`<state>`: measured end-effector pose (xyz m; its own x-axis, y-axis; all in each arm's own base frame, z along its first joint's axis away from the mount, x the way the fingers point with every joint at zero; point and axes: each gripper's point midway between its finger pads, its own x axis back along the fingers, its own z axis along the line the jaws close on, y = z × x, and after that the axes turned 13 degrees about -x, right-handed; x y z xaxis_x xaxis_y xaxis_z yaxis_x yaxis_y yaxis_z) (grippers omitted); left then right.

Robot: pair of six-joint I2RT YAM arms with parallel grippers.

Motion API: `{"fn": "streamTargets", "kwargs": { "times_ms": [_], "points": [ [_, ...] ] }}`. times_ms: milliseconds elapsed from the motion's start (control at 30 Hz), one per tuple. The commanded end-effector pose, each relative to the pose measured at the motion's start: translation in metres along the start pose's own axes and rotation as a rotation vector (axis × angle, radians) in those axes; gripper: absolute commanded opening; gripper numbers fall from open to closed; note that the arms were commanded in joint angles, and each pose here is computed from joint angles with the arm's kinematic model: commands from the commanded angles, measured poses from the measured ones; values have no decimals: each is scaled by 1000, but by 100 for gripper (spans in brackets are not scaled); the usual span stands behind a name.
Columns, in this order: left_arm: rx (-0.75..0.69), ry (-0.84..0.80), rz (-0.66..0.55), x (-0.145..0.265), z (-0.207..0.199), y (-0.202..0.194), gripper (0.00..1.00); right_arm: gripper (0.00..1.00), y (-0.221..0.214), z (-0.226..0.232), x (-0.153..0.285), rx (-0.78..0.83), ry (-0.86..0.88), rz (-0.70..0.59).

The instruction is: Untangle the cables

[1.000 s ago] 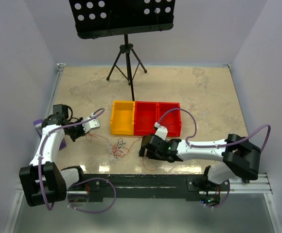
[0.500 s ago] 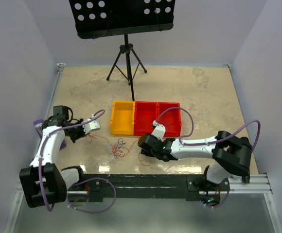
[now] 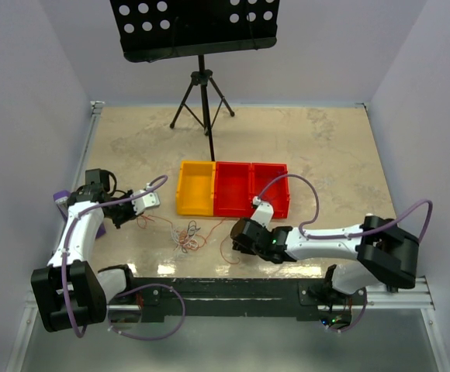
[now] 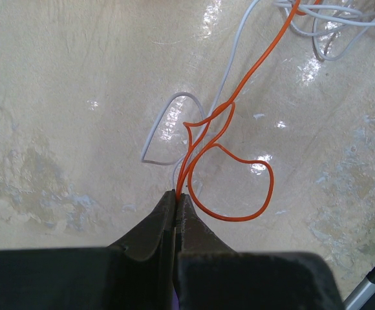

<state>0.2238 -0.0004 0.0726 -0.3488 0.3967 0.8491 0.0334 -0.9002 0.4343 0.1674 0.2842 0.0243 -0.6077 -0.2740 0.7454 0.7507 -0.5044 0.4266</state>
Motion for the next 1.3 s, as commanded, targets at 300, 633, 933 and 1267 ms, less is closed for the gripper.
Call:
{"fn": "streamTargets", "kwargs": {
  "times_ms": [300, 633, 933, 1267],
  "points": [
    [-28, 24, -22, 3, 7, 4, 0, 60, -12, -23, 60, 62, 33, 137],
    [-24, 21, -37, 3, 9, 7, 0, 70, 7, 32, 68, 64, 177, 50],
    [-25, 19, -27, 3, 5, 5, 0, 68, 9, 89, 10, 209, 55, -33],
    [-26, 16, -32, -1, 3, 4, 0, 64, 1, 74, -34, 271, -61, -26]
  ]
}}
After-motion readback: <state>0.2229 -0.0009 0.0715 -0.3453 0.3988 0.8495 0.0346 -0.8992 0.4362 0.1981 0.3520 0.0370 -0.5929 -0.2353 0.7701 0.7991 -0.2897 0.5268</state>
